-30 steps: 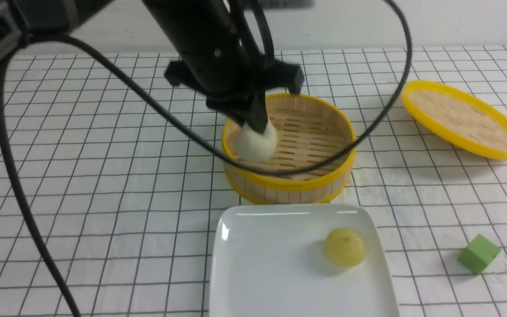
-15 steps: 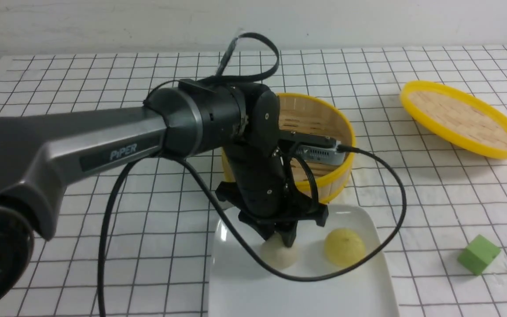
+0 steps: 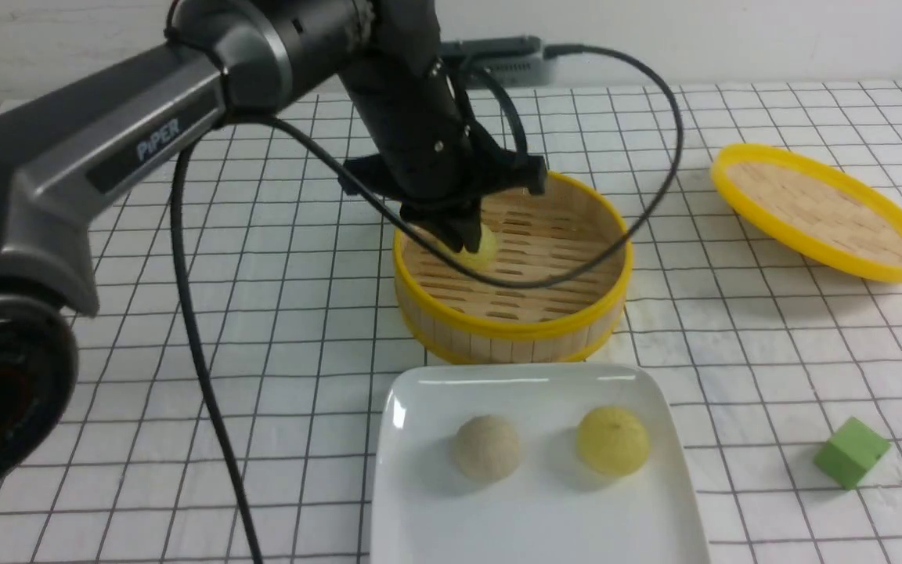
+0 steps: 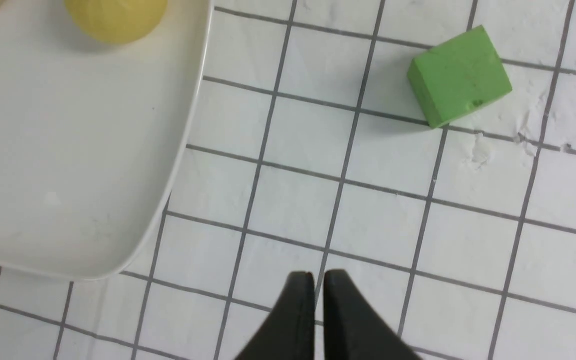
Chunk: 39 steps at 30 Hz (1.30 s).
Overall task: Put the steamed buns into the plate on the white-black tablecloth.
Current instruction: 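Reach into the bamboo steamer and grasp a bun with the left gripper, then carry the bun from the bamboo steamer to the plate with the left gripper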
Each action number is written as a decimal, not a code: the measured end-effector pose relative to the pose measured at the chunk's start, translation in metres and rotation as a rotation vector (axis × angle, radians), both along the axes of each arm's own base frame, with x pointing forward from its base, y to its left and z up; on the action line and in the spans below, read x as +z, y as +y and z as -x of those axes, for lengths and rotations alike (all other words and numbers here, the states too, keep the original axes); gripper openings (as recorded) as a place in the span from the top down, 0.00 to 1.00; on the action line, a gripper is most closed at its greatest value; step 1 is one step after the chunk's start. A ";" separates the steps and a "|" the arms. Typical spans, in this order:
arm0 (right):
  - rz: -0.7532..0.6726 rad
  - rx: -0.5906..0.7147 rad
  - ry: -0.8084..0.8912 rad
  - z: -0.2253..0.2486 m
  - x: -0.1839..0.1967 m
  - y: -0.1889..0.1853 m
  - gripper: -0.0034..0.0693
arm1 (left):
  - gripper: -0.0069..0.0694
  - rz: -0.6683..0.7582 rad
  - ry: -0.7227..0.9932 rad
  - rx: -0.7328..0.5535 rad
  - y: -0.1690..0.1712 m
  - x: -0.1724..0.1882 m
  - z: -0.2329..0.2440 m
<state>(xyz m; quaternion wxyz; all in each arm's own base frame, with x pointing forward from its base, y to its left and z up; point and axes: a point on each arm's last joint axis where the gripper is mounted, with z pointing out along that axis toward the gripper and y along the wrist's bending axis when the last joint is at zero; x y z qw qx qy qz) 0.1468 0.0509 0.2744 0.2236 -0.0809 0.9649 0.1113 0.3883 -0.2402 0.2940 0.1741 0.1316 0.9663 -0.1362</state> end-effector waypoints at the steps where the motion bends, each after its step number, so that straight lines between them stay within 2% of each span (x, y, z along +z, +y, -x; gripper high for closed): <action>1: -0.002 0.000 0.001 0.000 0.000 0.000 0.89 | 0.89 0.004 -0.013 0.016 0.002 -0.002 -0.012; 4: -0.006 -0.001 0.002 0.000 0.000 0.000 0.89 | 0.90 0.004 -0.027 0.028 -0.001 -0.012 -0.028; 8: -0.008 -0.001 0.001 0.000 0.000 0.001 0.88 | 0.85 -0.006 -0.058 0.033 -0.007 -0.030 -0.044; 10: -0.010 -0.002 0.002 0.000 0.000 0.001 0.88 | 0.79 -0.014 -0.067 0.042 -0.009 -0.041 -0.051; 11: -0.010 -0.002 0.002 0.000 0.000 0.001 0.87 | 0.70 -0.020 -0.085 0.051 -0.010 -0.048 -0.056; 13: -0.011 -0.002 0.000 0.000 0.000 0.001 0.87 | 0.65 -0.028 -0.100 0.054 -0.011 -0.053 -0.060; 14: -0.013 -0.004 -0.008 -0.001 0.001 0.001 0.87 | 0.55 -0.034 -0.126 0.056 -0.011 -0.059 -0.064; 15: -0.013 -0.004 -0.010 -0.001 0.001 0.001 0.87 | 0.50 -0.036 -0.143 0.056 -0.012 -0.061 -0.067; 20: -0.013 -0.004 -0.012 -0.001 0.001 0.001 0.86 | 0.41 -0.060 -0.159 0.053 -0.012 -0.074 -0.072; 24: -0.013 -0.004 -0.012 -0.001 0.001 0.001 0.85 | 0.46 -0.070 -0.138 0.056 -0.013 -0.085 -0.074; 26: -0.013 -0.004 -0.012 -0.001 0.001 0.001 0.85 | 0.61 -0.080 -0.110 0.063 -0.013 -0.089 -0.073; 27: -0.013 -0.004 -0.012 -0.001 0.001 0.001 0.85 | 0.65 -0.081 -0.107 0.063 -0.013 -0.089 -0.073; 29: -0.013 -0.004 -0.012 -0.001 0.001 0.001 0.84 | 0.81 -0.085 -0.090 0.065 -0.011 -0.082 -0.070; 30: -0.013 -0.004 -0.012 -0.001 0.001 0.001 0.84 | 0.85 -0.086 -0.081 0.065 -0.011 -0.077 -0.068; 34: -0.013 -0.004 -0.012 -0.001 0.001 0.001 0.83 | 0.88 -0.084 -0.083 0.053 -0.004 -0.029 -0.054; 37: -0.013 -0.004 -0.012 -0.001 0.001 0.001 0.83 | 0.88 -0.039 -0.177 0.044 0.009 0.041 -0.032; 38: -0.013 -0.004 -0.012 -0.001 0.001 0.001 0.83 | 0.88 -0.035 -0.185 0.043 0.009 0.045 -0.029; 39: -0.013 -0.004 -0.012 -0.001 0.001 0.001 0.82 | 0.88 -0.002 -0.240 0.041 0.016 0.077 -0.014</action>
